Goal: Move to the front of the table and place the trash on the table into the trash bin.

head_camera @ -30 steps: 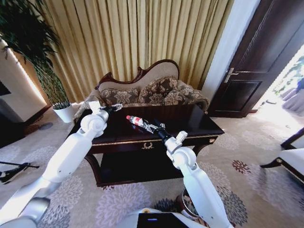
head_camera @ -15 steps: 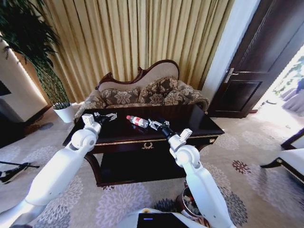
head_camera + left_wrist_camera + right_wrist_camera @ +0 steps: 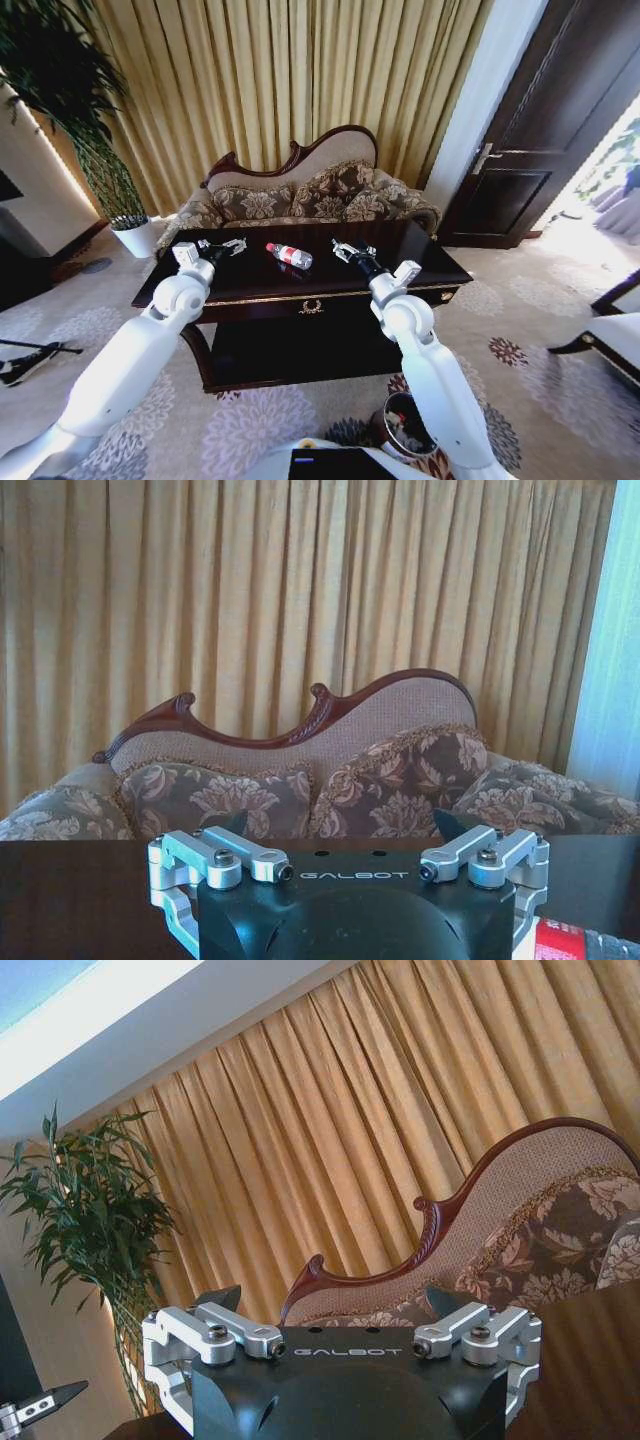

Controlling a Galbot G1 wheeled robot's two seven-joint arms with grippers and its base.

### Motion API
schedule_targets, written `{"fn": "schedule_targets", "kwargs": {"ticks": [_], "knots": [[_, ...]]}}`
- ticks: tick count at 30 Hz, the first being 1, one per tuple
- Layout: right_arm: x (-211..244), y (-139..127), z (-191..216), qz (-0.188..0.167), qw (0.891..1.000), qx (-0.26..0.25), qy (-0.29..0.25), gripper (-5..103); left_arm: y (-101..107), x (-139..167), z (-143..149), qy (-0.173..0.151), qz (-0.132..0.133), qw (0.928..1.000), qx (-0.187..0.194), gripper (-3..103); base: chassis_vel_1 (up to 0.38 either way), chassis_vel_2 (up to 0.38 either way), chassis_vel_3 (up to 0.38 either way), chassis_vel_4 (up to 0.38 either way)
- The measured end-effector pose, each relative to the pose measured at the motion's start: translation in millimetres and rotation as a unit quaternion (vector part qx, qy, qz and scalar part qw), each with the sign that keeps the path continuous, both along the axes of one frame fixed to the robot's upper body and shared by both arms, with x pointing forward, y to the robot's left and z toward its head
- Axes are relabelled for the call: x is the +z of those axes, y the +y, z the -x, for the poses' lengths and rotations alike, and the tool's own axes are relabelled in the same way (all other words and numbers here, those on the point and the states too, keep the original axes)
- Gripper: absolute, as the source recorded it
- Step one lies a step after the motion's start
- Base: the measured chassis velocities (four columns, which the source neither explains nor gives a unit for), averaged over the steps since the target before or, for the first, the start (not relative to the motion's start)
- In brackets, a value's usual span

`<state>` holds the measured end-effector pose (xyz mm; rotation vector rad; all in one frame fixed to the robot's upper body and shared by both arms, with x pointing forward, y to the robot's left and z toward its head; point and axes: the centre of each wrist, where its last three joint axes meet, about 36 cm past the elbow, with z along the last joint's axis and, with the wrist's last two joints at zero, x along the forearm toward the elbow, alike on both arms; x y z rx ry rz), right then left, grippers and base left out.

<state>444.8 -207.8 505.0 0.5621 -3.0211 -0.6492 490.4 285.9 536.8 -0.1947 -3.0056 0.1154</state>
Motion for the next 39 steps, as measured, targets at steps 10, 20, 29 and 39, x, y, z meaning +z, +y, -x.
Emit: {"fn": "schedule_targets", "kwargs": {"ticks": [10, 20, 29, 39], "knots": [[-10, 10, -11, 0.003, 1.0, 0.029, 0.003, 100, 15, 6, 6, 0.001, -0.011, 0.9996, 0.026, 100, 0.0, 0.0, 0.0, 0.0], [-23, 23, -22, 0.016, 0.997, 0.068, -0.01, 100, 46, 19, 22, -0.04, 0.011, 0.9979, -0.05, 100, 0.0, 0.0, 0.0, 0.0], [-27, 45, -56, 0.042, 0.994, 0.099, -0.017, 100, 75, 23, 45, -0.058, 0.015, 0.9971, -0.048, 100, 0.0, 0.0, 0.0, 0.0], [-33, 60, -80, 0.09, 0.985, 0.141, -0.045, 100, 97, 14, 73, -0.054, 0.016, 0.9975, -0.042, 100, 0.0, 0.0, 0.0, 0.0]]}}
